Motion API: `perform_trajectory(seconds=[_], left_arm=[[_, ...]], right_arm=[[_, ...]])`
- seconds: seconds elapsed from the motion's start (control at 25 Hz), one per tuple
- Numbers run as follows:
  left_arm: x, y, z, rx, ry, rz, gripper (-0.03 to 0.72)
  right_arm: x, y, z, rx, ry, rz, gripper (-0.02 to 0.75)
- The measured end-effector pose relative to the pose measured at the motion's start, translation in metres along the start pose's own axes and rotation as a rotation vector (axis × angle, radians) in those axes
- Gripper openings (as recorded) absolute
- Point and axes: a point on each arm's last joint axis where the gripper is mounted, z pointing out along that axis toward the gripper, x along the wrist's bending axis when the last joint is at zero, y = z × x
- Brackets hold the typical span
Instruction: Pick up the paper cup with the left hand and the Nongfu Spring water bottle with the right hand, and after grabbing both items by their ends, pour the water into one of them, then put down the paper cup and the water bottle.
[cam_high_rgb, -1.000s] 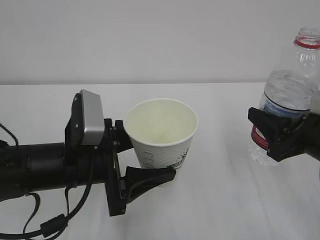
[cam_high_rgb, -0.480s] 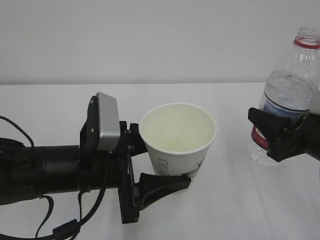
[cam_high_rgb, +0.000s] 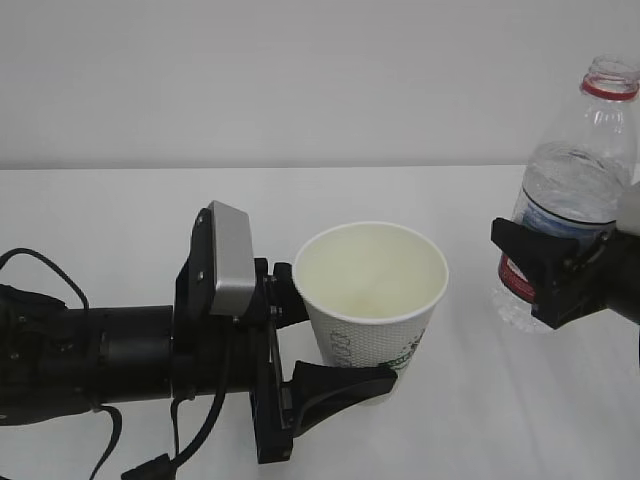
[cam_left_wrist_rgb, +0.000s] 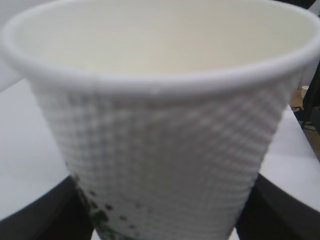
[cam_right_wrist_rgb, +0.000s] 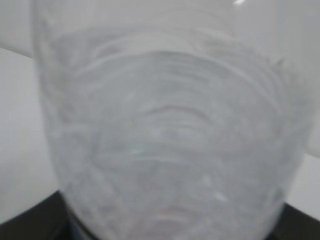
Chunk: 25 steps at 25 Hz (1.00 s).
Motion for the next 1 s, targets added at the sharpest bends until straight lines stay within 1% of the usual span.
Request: perform_trajectory(seconds=[0.2,0.4,0.6,0.88,1.0], left_arm=[[0.0,0.0,0.0,-0.001,-0.005,0.002,0.552],[-0.004,-0.001,0.0,0.011,-0.049,0.023,0.55],[-0.006,-0.001,0.0,0.013,-0.062,0.029,0.55],[-0.006,-0.001,0.0,0.013,-0.062,0.029,0.549],[-0.003,-0.001,0.0,0.006,-0.038,0.018,0.549]], right_arm=[[0.002,0.001,0.0,-0.015,0.02,-0.013,0.458],[0.002,0.008,0.005,-0.041,0.059,-0.053,0.458],[-0.001,0.016,0.012,-0.062,0.072,-0.089,0.458],[-0.006,0.032,0.025,-0.089,0.099,-0.159,0.458],[-0.01,0.039,0.031,-0.093,0.106,-0.195,0.458]])
